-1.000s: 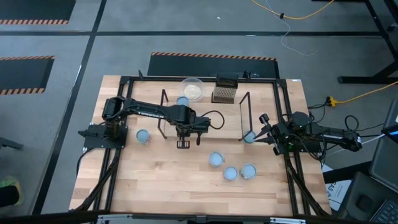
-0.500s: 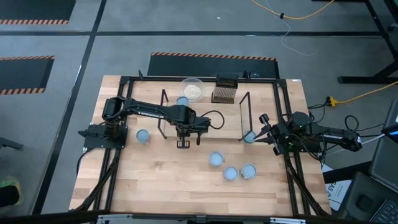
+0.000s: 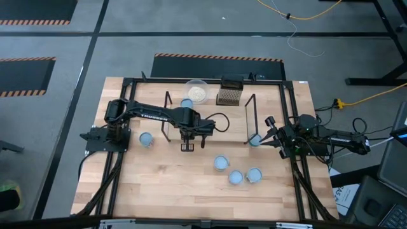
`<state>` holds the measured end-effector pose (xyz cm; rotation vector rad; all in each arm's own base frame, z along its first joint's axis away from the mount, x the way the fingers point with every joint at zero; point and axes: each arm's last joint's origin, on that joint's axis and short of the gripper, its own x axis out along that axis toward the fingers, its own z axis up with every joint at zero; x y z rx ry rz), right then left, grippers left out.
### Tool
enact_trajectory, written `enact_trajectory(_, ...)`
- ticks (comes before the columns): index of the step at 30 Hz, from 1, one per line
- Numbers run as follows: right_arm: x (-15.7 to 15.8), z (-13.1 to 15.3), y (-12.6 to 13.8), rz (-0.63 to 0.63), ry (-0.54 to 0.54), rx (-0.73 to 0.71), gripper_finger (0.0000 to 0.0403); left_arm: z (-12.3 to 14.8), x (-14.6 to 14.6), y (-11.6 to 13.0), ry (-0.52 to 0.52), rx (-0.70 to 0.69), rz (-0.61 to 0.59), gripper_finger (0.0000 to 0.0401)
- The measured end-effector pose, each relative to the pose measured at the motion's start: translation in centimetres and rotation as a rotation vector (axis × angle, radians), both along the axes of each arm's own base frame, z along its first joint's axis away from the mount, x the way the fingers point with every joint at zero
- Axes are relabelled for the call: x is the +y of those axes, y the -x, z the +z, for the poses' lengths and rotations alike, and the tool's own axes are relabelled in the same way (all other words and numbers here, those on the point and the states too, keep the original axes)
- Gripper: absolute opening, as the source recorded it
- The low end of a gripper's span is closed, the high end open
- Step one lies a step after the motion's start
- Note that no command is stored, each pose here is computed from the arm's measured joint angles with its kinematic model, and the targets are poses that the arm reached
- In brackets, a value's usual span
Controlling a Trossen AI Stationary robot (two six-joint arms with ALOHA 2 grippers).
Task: Pick and place cans onto a shelf
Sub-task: Put the canned meatballs on the shelf, then put the canned chicken soup on the shelf
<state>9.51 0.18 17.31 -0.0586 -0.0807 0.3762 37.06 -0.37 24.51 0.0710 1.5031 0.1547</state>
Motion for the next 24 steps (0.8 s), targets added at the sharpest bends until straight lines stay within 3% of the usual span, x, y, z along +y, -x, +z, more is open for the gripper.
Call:
enact_trajectory(5, 0.0, 0.0, 0.0, 0.0, 0.0, 0.0, 0.0053, 0.01, 0.04, 0.0, -0.02, -0.001, 0.002, 0.0023)
enact_trajectory(15, 0.0, 0.01, 0.0, 0.0, 0.0, -0.001, 0.0053, 0.03, 0.14, 0.0, -0.052, -0.001, 0.007, 0.0086)
enact_trajectory(24, 0.0, 0.0, 0.0, 0.0, 0.0, 0.0, 0.0053, 0.21, -0.63, 0.09, -0.05, -0.007, -0.013, 0.0087)
